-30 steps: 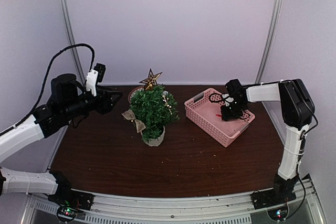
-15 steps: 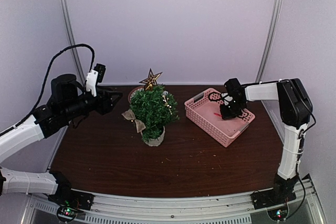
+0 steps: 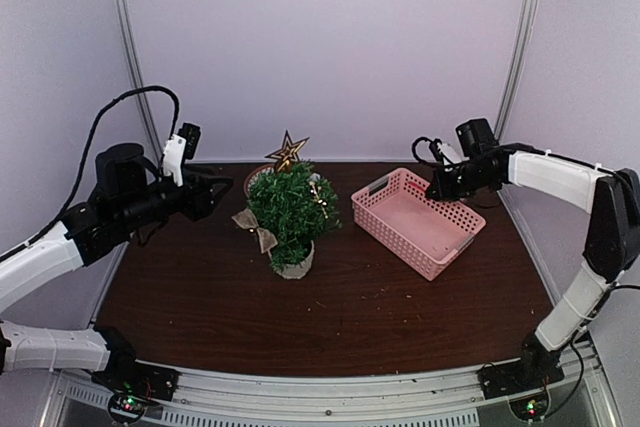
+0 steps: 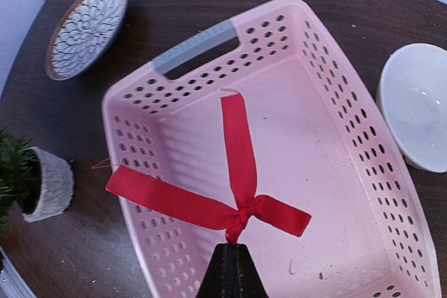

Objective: Decorate the small christmas tree

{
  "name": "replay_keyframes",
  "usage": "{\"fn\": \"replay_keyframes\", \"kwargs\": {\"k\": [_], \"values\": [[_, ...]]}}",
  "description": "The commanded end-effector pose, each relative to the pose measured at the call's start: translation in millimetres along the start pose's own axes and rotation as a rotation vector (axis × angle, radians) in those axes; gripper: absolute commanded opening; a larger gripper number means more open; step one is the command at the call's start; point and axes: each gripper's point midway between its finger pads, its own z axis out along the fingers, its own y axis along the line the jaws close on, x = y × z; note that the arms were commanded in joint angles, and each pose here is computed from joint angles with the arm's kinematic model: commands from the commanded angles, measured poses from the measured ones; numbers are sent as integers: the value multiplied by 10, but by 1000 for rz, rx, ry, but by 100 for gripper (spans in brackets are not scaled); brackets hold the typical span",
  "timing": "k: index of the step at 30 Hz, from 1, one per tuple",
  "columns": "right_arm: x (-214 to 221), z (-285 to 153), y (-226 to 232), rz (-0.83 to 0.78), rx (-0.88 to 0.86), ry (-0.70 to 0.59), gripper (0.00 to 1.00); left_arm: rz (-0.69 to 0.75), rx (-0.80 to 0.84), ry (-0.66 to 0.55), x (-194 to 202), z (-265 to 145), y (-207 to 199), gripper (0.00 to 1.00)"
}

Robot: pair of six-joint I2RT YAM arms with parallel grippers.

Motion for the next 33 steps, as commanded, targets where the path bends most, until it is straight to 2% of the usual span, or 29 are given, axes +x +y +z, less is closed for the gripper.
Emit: {"fn": "replay_keyframes", "kwargs": {"k": [1,7,14,19,26,33], "values": [[86,-280,521,-26,-226,10,0,74,90,-102,-193,-105,-160,53],[243,-706,1127,-132,-422,64,0,199,284,-136,-206,-308,-538,47],[630,-968,1597,-289,-473,189,0,498,454,13,167,-485,-1078,41],[850,-1097,1905,-402,-516,249,0,576,575,23,282,-558,-1449,39],[1132,-1108,2274,-490,-572,354,0,669,618,6,301,-529,-1747,36],[1236,-1184,2635,-471,-682,405,0,823,607,9,366,-417,-1993,34]]}}
